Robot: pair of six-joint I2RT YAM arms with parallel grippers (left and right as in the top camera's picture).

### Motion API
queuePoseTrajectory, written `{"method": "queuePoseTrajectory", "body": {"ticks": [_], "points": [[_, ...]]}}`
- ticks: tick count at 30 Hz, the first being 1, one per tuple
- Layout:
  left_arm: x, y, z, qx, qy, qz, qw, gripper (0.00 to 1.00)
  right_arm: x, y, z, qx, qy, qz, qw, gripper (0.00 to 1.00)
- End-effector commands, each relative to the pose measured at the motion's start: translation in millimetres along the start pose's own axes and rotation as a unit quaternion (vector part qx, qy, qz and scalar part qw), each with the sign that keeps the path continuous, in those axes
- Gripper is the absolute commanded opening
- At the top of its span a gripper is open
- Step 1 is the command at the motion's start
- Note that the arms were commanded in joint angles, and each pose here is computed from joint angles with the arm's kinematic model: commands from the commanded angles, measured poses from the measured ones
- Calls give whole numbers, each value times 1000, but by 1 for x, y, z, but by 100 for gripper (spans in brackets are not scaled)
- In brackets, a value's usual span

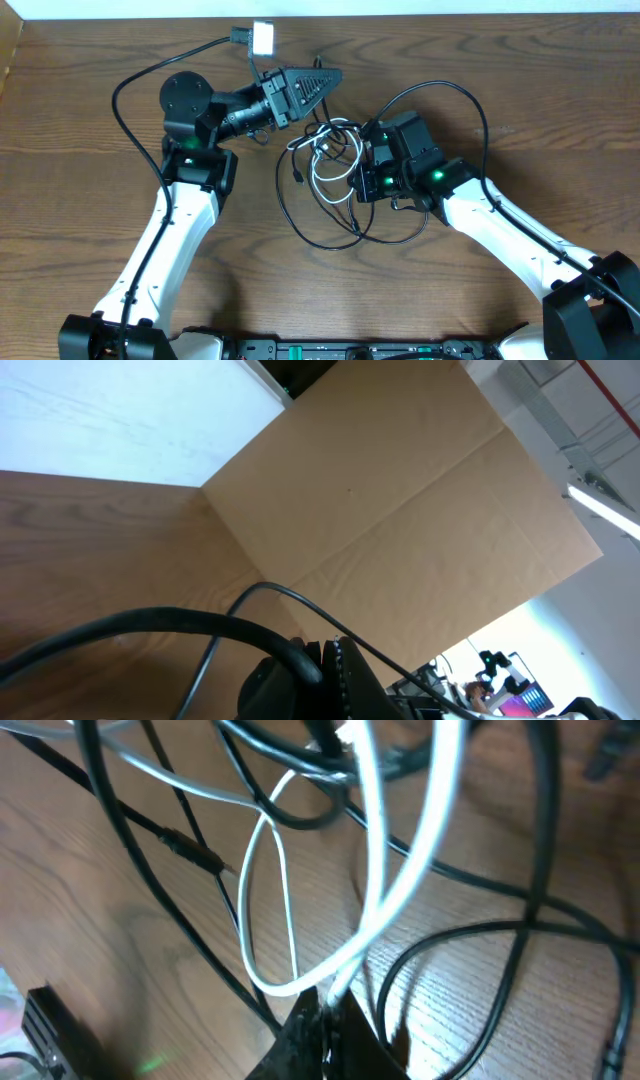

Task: Untangle cables

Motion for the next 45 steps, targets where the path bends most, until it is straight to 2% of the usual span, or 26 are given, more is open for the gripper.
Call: {"method": "queuePoseTrajectory", "body": {"ticks": [1, 8, 13, 16, 22, 25, 29, 32, 36, 40, 45], "points": [[7, -6, -12, -21, -19, 0, 1000, 8, -5, -1, 5, -8, 10, 1, 1000, 1], [20, 17, -17, -39, -25, -44, 998, 8, 12, -6, -11, -17, -18, -12, 1000, 1], [34, 64, -10, -27, -32, -149, 988, 8, 73, -37, -41, -47, -107, 16, 993, 1], [45, 76, -17, -24, -53, -182, 982, 8, 112, -58, -47, -69, -147, 40, 986, 1], [70, 88, -31, -18, -88, -217, 972, 8, 187, -89, -46, -98, -225, 68, 967, 1], [94, 109, -34, 0, -109, -277, 955, 8, 230, -104, -38, -119, -271, 83, 952, 1], [115, 116, -40, 2, -125, -299, 946, 8, 257, -119, -25, -142, -294, 113, 938, 1], [136, 118, -48, 16, -147, -305, 941, 8, 264, -125, -17, -146, -293, 108, 939, 1], [133, 115, -45, 19, -136, -292, 946, 8, 255, -123, -17, -140, -277, 97, 946, 1], [124, 113, -41, 18, -123, -284, 951, 8, 237, -116, -18, -120, -249, 81, 958, 8], [103, 106, -29, 17, -86, -254, 963, 8, 195, -100, -23, -69, -190, 56, 978, 32]]}}
Point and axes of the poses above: each gripper's point midway between its finger pads, its own x axis back along the fingers, its own y axis along the line the jaws close on, z = x × y, the point moved 4 cm from there along x, back along the fingers, and after that the axes turned 9 degrees about x, right-handed, at the moved point
